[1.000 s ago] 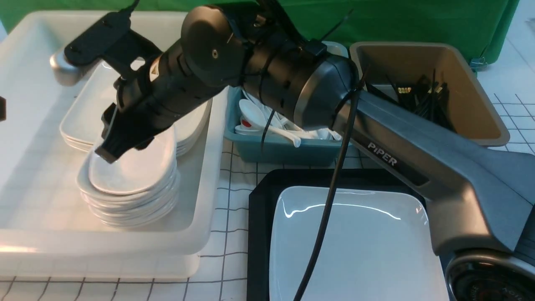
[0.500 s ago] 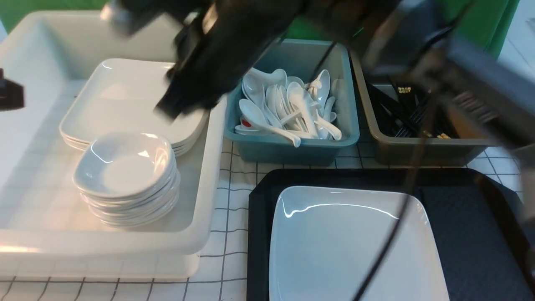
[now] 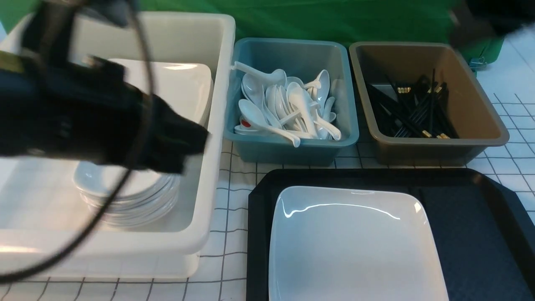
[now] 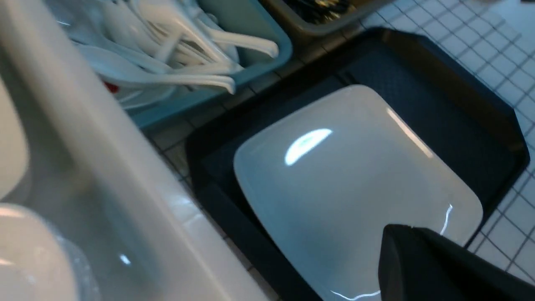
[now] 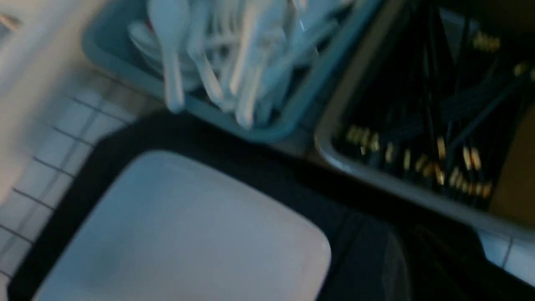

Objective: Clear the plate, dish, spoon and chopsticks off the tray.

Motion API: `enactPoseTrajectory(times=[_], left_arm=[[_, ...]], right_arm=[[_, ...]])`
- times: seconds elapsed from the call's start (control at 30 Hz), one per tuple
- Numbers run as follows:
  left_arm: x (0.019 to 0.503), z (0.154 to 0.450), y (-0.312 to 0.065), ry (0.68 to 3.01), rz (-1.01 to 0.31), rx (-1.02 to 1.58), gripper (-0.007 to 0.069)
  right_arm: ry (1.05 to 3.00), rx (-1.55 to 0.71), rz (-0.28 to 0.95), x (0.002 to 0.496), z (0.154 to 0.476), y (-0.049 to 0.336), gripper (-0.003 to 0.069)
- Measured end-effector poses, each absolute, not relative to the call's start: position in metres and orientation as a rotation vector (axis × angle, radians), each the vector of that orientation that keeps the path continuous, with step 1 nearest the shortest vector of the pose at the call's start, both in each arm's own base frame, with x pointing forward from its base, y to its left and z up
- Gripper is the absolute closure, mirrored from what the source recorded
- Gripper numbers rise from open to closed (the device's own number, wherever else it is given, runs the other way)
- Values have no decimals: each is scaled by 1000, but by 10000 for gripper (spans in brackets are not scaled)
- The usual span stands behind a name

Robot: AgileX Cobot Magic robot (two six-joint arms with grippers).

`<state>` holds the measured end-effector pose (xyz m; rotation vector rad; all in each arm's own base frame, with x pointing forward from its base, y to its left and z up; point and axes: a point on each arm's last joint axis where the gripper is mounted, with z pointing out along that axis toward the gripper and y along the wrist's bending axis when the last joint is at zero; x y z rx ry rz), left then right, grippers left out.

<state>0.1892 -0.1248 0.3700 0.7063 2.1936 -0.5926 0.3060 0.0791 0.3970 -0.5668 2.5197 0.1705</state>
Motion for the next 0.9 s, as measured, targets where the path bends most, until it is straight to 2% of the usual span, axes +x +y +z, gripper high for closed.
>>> enactPoseTrajectory(times=[0.03, 0.07, 0.17, 0.23, 0.27, 0.33, 0.47, 0.73, 0.9], left_arm=[[189, 368, -129, 2198, -597, 723, 628], [192, 360, -141, 2213, -590, 772, 628], [196, 348, -158, 2241, -606, 821, 628], [203, 335, -170, 2276, -612, 847, 628], [207, 330, -174, 2288, -609, 848, 628], [212, 323, -178, 2306, -603, 850, 628], [222, 309, -184, 2338, -576, 856, 628], [225, 305, -185, 2344, -568, 858, 628], [225, 305, -185, 2343, -565, 858, 628]], right_arm=[[2526, -558, 167, 304, 395, 76, 659], [2634, -491, 151, 297, 361, 57, 650], [2738, -415, 151, 289, 319, 40, 596], [2787, -352, 208, 285, 277, 32, 475], [2781, -342, 254, 284, 264, 32, 409], [2763, -344, 315, 289, 250, 34, 323], [2764, -334, 431, 311, 225, 42, 228], [2808, -306, 481, 353, 194, 45, 212], [2853, -299, 503, 363, 177, 46, 212]])
